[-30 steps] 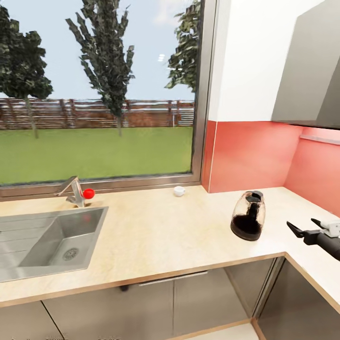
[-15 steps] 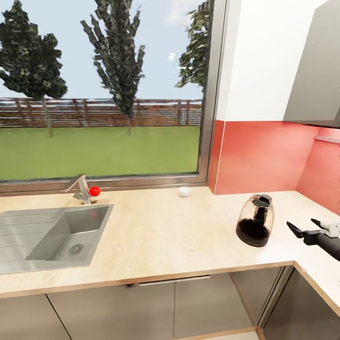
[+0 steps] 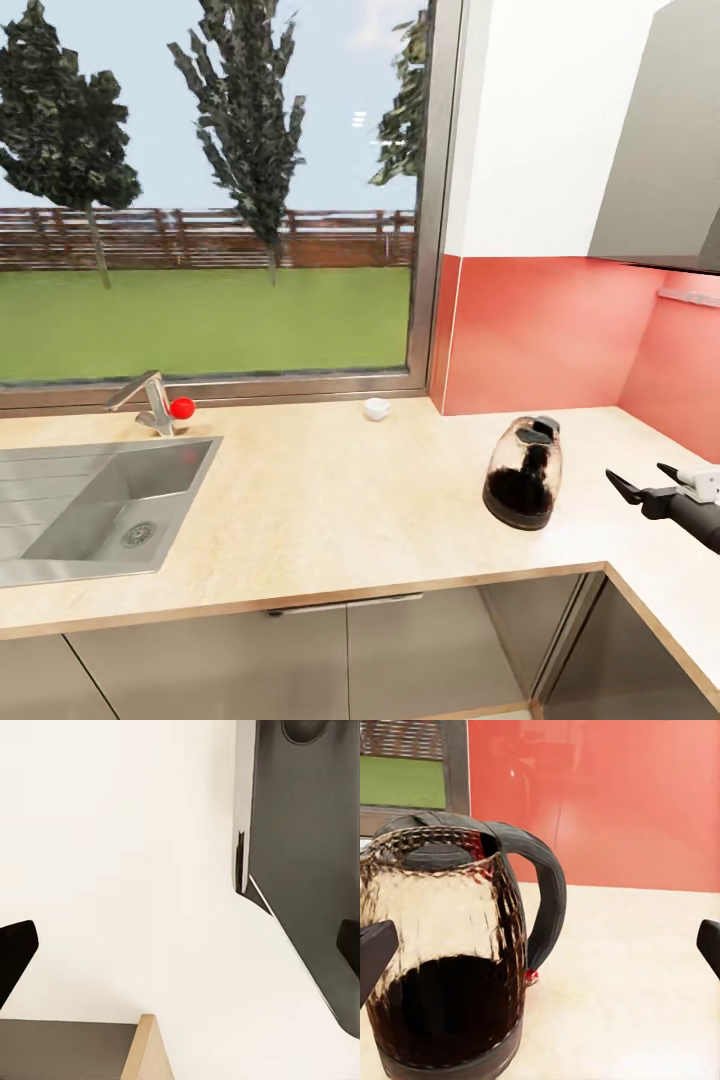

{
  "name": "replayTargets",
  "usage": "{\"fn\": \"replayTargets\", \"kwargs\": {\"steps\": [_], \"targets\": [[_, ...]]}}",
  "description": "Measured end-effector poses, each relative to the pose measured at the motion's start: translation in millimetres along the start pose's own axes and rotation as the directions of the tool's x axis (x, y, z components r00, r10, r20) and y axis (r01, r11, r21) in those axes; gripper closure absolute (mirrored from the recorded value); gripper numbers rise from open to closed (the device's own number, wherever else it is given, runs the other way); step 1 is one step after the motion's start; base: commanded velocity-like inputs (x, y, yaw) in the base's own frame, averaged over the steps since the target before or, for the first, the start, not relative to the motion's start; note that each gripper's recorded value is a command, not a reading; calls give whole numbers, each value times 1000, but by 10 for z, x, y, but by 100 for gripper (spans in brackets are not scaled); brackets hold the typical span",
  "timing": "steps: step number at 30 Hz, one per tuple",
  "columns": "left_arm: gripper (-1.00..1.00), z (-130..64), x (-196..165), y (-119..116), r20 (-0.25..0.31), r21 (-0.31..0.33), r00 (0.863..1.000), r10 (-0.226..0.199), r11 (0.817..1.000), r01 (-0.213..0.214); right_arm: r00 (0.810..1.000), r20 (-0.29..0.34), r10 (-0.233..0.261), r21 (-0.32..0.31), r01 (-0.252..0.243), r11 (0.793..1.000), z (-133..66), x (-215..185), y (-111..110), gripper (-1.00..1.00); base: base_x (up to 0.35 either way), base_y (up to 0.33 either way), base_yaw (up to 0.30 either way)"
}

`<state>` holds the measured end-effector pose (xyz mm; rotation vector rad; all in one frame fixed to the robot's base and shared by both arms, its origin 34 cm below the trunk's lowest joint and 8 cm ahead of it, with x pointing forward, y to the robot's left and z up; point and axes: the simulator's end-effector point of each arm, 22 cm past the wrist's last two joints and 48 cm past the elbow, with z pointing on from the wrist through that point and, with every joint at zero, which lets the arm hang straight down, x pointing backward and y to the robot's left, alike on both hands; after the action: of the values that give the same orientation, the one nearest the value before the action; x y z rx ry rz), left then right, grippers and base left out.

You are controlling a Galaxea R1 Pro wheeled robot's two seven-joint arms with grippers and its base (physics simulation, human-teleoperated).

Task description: Set up a coffee station on the kitchen countertop: keep the coffee maker on the countertop, move the bottle of coffee from the kitchen shelf to the counter next to the coffee maker, place a paper coffee filter on top of the coffee maker, put the saucer next to the coffee maker with the coffee cup on the saucer, and place the electric kettle next to the coffee maker.

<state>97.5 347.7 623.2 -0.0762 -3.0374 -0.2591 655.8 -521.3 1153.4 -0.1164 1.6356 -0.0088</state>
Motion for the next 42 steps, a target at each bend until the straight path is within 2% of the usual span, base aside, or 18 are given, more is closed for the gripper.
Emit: {"fn": "replayTargets", "kwargs": {"steps": [15,33,42], "targets": [[-100,0,2,-3,0,0,1000,-1,1000,1,1000,1,-1,-1,1,1000,0,-2,8,-100,20,-20,0],[-100,-1,-13,-12,3,2,1000,0,1000,0,1000,0,1,-1,-1,1000,2,8,14,-100,145,-224,0],[-100,-2,-14,-26,3,3,1000,-1,1000,1,1000,-2,3,-3,-3,1000,9,21,28,-100,39,-240,7]]}}
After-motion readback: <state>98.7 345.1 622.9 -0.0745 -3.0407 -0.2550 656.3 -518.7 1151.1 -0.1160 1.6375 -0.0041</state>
